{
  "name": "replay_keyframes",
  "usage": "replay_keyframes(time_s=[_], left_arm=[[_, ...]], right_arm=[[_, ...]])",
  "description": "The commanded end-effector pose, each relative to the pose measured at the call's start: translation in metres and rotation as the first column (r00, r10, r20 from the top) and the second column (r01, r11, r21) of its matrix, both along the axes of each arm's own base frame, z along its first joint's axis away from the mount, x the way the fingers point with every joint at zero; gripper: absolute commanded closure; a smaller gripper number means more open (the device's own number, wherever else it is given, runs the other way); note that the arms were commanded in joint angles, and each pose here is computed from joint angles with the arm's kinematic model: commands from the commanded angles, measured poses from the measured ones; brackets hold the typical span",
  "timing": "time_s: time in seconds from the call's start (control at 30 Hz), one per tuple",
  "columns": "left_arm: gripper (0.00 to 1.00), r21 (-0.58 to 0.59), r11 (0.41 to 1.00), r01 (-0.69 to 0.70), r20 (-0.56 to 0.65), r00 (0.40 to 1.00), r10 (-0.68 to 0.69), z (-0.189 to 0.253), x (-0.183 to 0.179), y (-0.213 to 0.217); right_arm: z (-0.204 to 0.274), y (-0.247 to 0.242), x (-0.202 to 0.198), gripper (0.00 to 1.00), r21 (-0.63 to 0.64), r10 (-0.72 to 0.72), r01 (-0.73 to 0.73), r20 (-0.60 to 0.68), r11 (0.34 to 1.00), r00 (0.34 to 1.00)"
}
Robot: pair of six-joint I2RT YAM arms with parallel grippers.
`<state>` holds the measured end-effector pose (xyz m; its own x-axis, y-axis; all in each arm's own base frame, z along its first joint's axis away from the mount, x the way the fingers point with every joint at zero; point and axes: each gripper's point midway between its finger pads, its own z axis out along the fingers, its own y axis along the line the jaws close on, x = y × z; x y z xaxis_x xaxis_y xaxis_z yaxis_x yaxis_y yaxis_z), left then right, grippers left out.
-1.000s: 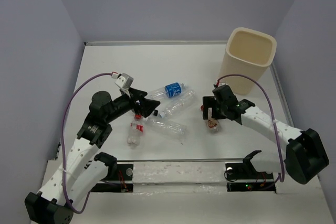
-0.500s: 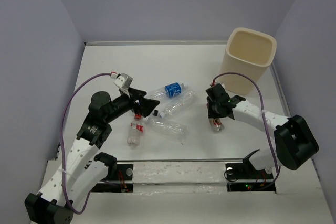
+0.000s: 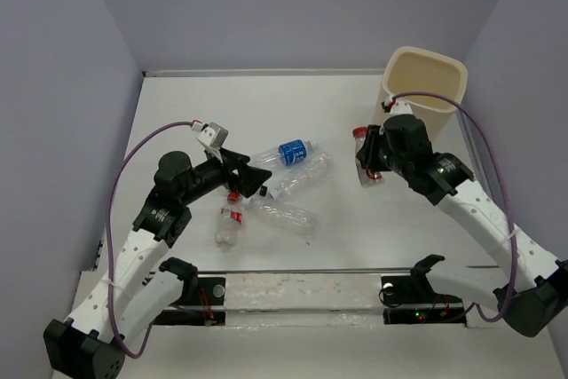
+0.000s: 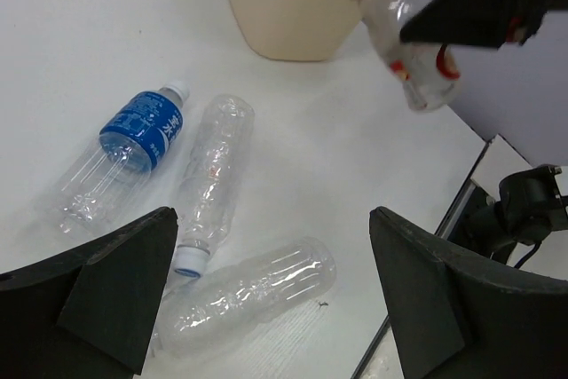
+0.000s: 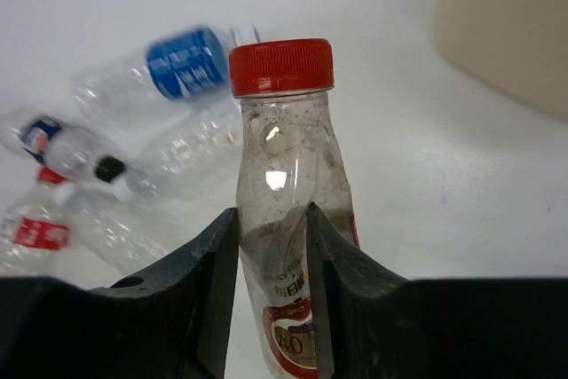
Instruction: Put the plastic bottles in the bin
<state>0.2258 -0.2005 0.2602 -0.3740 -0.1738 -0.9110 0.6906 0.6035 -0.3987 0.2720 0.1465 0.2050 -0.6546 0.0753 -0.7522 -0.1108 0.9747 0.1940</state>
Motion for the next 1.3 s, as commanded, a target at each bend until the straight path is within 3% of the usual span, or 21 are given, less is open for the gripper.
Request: replay_keyframes(time_s=[0.0, 0.13, 0.27, 0.33, 0.43, 0.53, 0.63, 0.67, 0.7, 0.77, 0.87, 0.9, 0.97, 1.07, 1.2, 1.27], left_arm=[[0.01, -0.027, 0.998, 0.054, 0.026, 0.998, -0.053, 0.018, 0.000, -0.008], [0.01, -0.023, 0.997, 0.076, -0.010, 0.997, -0.076, 0.011, 0.002, -0.013], [0.01, -0.020, 0.995, 0.097, -0.027, 0.995, -0.097, 0.007, 0.002, -0.016], [0.01, -0.017, 0.995, 0.101, -0.039, 0.994, -0.102, 0.004, 0.004, -0.018], [0.01, -0.011, 0.996, 0.089, -0.051, 0.995, -0.089, 0.002, 0.009, -0.019], [0.03, -0.008, 0.994, 0.106, -0.070, 0.992, -0.106, 0.002, 0.007, -0.032], [0.03, 0.011, 0.993, 0.119, -0.075, 0.990, -0.118, 0.006, 0.004, -0.051], [0.03, 0.027, 0.993, 0.112, -0.074, 0.991, -0.110, 0.007, 0.005, -0.056], [0.03, 0.084, 0.992, 0.089, -0.067, 0.994, -0.083, 0.008, 0.008, -0.066], [0.01, 0.167, 0.985, 0.052, -0.060, 0.997, -0.042, 0.009, 0.014, -0.074], [0.01, 0.342, 0.939, -0.033, -0.037, 0.998, 0.048, -0.015, 0.027, -0.086], [0.01, 0.388, 0.917, -0.096, -0.005, 0.994, 0.107, -0.018, 0.041, -0.087], [0.01, 0.427, 0.901, -0.080, 0.035, 0.997, 0.072, -0.019, 0.045, -0.099], [0.01, 0.512, 0.858, -0.038, 0.055, 0.998, 0.011, -0.046, 0.060, -0.117], [0.01, 0.590, 0.807, -0.004, 0.062, 0.997, -0.040, -0.064, 0.078, -0.134], [0.01, 0.600, 0.800, 0.017, 0.061, 0.996, -0.067, -0.067, 0.083, -0.144]], right_arm=[[0.136, 0.001, 0.035, 1.00, 0.067, -0.035, 0.012, 0.358, 0.998, 0.933], [0.251, -0.025, 0.077, 1.00, 0.106, -0.171, 0.134, 0.630, 0.985, 0.758], [0.297, -0.075, 0.121, 1.00, 0.086, -0.260, 0.294, 0.734, 0.952, 0.627], [0.297, -0.110, 0.145, 1.00, 0.080, -0.293, 0.356, 0.745, 0.931, 0.599], [0.271, -0.132, 0.171, 1.00, 0.076, -0.329, 0.396, 0.709, 0.915, 0.624], [0.263, -0.141, 0.175, 1.00, 0.094, -0.322, 0.389, 0.749, 0.917, 0.579], [0.242, -0.141, 0.176, 0.99, 0.081, -0.309, 0.378, 0.740, 0.922, 0.597], [0.237, -0.141, 0.177, 0.91, 0.077, -0.311, 0.381, 0.733, 0.921, 0.605], [0.227, -0.145, 0.177, 0.59, 0.062, -0.312, 0.389, 0.718, 0.919, 0.622], [0.221, -0.144, 0.174, 0.28, 0.052, -0.305, 0.383, 0.708, 0.922, 0.637], [0.223, -0.141, 0.157, 0.10, 0.046, -0.285, 0.358, 0.704, 0.933, 0.651], [0.227, -0.140, 0.152, 0.09, 0.059, -0.287, 0.349, 0.707, 0.935, 0.647], [0.227, -0.133, 0.131, 0.07, 0.068, -0.265, 0.303, 0.688, 0.951, 0.676], [0.220, -0.106, 0.094, 0.11, 0.187, -0.243, 0.159, 0.643, 0.970, 0.727], [0.189, -0.075, 0.053, 0.14, 0.312, -0.189, -0.012, 0.604, 0.950, 0.775], [0.172, -0.072, 0.042, 0.14, 0.324, -0.177, -0.029, 0.587, 0.946, 0.790]])
